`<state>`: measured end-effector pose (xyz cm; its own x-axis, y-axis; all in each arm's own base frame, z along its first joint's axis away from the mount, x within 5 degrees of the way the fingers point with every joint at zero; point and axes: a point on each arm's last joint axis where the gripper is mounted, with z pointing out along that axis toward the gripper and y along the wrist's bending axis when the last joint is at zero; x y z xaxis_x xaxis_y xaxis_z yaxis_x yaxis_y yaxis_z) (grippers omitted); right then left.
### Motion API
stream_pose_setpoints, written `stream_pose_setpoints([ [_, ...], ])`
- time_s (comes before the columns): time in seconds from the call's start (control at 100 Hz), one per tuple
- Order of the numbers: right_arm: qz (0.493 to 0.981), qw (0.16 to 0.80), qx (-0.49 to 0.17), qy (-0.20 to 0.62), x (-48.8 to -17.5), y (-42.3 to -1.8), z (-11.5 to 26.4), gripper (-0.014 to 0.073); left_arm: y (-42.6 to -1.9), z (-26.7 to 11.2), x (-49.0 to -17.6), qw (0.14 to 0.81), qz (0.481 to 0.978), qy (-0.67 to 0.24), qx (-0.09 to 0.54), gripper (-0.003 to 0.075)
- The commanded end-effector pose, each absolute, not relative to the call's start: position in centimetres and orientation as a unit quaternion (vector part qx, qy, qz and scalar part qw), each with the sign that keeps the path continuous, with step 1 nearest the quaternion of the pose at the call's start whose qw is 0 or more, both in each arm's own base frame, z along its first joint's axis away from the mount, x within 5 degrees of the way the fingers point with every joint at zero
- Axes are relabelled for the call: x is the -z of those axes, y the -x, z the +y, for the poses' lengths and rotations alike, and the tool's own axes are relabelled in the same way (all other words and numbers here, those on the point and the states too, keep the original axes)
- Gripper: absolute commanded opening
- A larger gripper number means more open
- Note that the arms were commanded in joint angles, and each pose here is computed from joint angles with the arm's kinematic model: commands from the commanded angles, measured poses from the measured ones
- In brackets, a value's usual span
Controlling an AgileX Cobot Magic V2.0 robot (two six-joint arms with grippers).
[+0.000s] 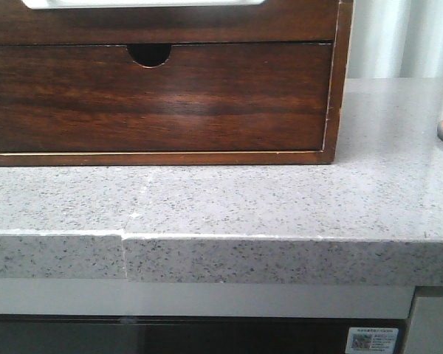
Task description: Put scissors in drawer with both arms
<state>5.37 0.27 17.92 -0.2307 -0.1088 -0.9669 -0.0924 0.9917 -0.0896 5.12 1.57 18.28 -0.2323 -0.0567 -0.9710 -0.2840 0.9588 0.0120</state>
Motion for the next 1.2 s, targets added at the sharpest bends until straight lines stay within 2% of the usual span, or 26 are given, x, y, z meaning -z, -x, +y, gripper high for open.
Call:
stream_pose_setpoints([
  [0.0,0.772,0.632,0.010,0.063,-18.0,-5.3,0.2,-0.0040,-5.0,1.9,-18.0,0.625,0.761,0.133,-0.112,-0.0019],
  [0.14,0.772,0.632,0.010,0.063,-18.0,-5.3,0.2,-0.0040,-5.1,1.6,-18.0,0.628,0.764,0.115,-0.097,-0.0019],
  [0.47,0.772,0.632,0.010,0.063,-18.0,-5.3,0.2,-0.0040,-5.3,0.0,-18.0,0.635,0.772,-0.005,0.002,-0.0019],
  [0.61,0.773,0.632,0.021,0.050,-18.0,-5.4,0.1,-0.0040,-5.3,-0.1,-18.0,0.635,0.772,-0.009,0.005,-0.0019],
  [0.9,0.773,0.623,0.109,-0.059,-18.0,-5.2,-1.4,-0.0040,-5.3,0.0,-18.0,0.635,0.772,-0.004,0.001,-0.0019],
  [1.05,0.773,0.623,0.109,-0.058,-18.0,-5.2,-1.4,-0.0040,-5.3,0.0,-18.0,0.635,0.772,-0.004,0.001,-0.0019],
  [1.19,0.775,0.627,0.080,-0.022,-18.0,-5.3,-0.9,-0.0040,-5.3,0.0,-18.0,0.635,0.772,-0.004,0.001,-0.0019],
])
